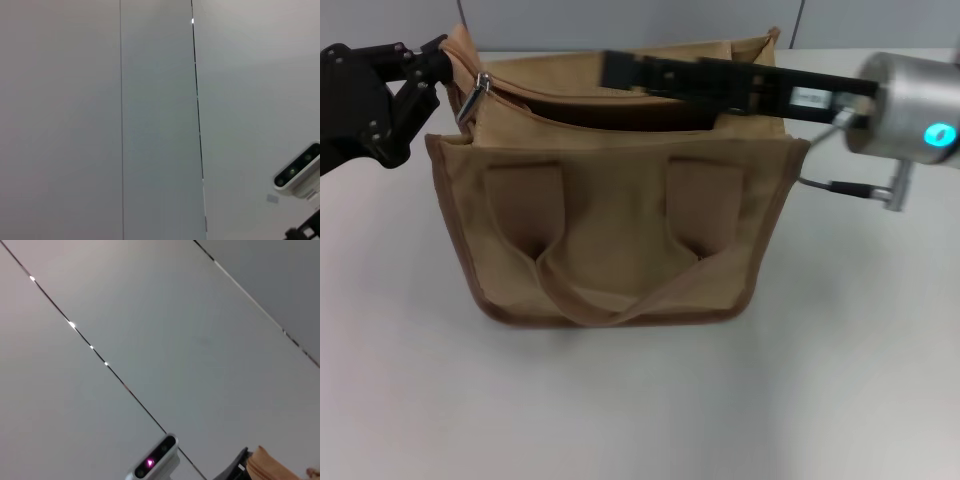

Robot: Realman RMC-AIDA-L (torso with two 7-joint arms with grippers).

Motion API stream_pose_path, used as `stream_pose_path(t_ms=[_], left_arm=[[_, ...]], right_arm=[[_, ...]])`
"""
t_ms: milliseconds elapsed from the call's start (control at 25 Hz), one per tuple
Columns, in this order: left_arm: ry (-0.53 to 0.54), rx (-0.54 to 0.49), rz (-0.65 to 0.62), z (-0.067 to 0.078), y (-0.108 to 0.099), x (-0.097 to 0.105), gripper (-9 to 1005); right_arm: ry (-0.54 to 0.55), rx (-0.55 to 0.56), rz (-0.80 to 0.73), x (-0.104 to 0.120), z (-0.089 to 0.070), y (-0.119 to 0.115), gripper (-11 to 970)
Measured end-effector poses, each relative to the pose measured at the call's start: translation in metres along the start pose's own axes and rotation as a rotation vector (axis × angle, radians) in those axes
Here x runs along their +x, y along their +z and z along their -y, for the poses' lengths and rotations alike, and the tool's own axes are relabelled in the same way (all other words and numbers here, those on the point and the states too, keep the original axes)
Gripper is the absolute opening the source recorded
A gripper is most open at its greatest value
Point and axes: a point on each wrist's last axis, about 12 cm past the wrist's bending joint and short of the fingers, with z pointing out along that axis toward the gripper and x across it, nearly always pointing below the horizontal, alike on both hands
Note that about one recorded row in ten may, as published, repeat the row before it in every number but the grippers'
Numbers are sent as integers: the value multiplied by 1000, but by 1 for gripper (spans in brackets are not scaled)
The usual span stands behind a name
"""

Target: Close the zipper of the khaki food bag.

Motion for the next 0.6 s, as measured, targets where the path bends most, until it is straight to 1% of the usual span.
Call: stream_pose_path(t_ms=[200,400,600], left_arm=[[-2,-6,6,1,0,1,27],[-6,-7,13,4,2,3,27],[-11,-4,18,6,5,5,28]], right_arm=[[37,8,-57,-2,6,26,563],[77,32,-75,2,12,38,404],[106,51,-85,5,16,46,405]])
